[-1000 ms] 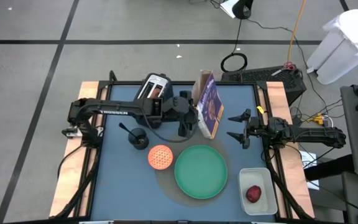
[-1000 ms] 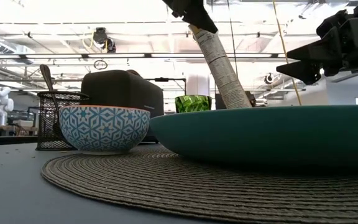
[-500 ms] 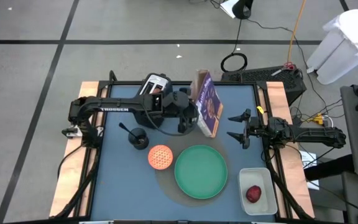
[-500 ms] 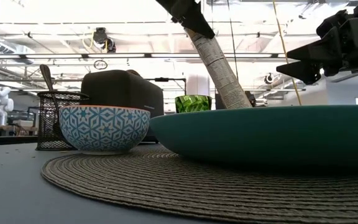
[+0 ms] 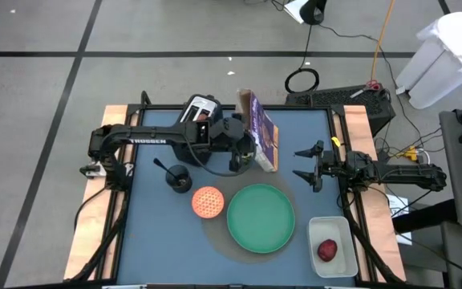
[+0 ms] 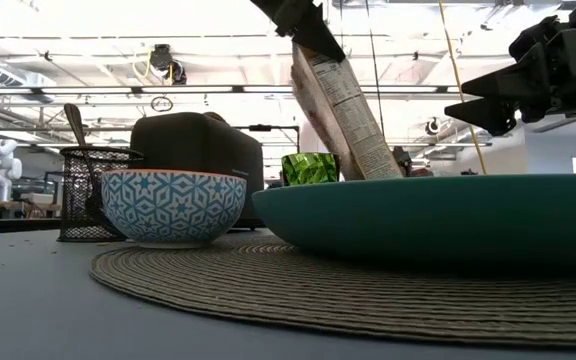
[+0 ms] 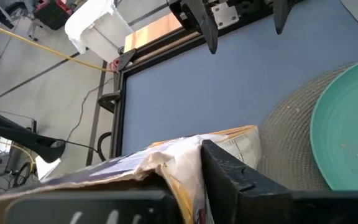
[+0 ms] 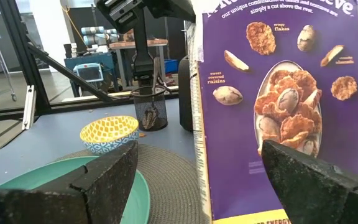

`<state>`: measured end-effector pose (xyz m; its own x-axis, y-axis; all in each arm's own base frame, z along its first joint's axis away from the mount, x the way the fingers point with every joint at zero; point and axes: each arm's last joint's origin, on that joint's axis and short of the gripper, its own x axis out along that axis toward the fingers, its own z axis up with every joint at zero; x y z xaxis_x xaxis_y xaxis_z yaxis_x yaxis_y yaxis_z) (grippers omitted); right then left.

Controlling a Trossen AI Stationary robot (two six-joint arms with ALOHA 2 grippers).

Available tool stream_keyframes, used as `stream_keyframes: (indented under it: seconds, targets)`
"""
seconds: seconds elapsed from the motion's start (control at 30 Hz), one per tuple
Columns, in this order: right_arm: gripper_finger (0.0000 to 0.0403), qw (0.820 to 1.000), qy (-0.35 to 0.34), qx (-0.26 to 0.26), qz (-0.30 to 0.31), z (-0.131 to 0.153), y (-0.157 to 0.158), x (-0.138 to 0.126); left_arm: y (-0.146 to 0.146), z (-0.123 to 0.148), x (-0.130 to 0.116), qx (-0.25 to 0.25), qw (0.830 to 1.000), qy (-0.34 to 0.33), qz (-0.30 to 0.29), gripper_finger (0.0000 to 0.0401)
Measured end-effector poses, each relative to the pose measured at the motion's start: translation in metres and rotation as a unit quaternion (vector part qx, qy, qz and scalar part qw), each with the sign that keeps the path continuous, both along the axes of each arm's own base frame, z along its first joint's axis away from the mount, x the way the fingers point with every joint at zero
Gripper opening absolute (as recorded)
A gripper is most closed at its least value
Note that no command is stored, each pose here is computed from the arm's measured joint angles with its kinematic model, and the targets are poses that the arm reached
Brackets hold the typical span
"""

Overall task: Arrange a breakfast setting
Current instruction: Pour the cereal into the orange bowl

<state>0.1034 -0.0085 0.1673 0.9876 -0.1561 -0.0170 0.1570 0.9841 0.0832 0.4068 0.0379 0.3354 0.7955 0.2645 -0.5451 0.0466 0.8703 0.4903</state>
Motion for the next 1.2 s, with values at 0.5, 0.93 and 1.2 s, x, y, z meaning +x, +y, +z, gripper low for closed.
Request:
stream_keyframes:
  seconds: [0.5,0.93,1.2]
  targets:
    - [0.0334,1.000,0.000,0.000,0.000,0.000,0.000,0.000,-0.001,0.005,0.004,0.023,0.999,-0.027,-0.033,0.0007]
    - [0.0334,0.999,-0.042,0.015,-0.002,0.008,0.000,0.000,-0.004,0.005,0.005,0.036,0.997,-0.024,-0.069,0.0005]
    - [0.0334,0.995,-0.095,0.007,0.001,0.026,0.000,-0.003,-0.020,0.007,0.006,0.050,0.994,-0.023,-0.096,0.0005]
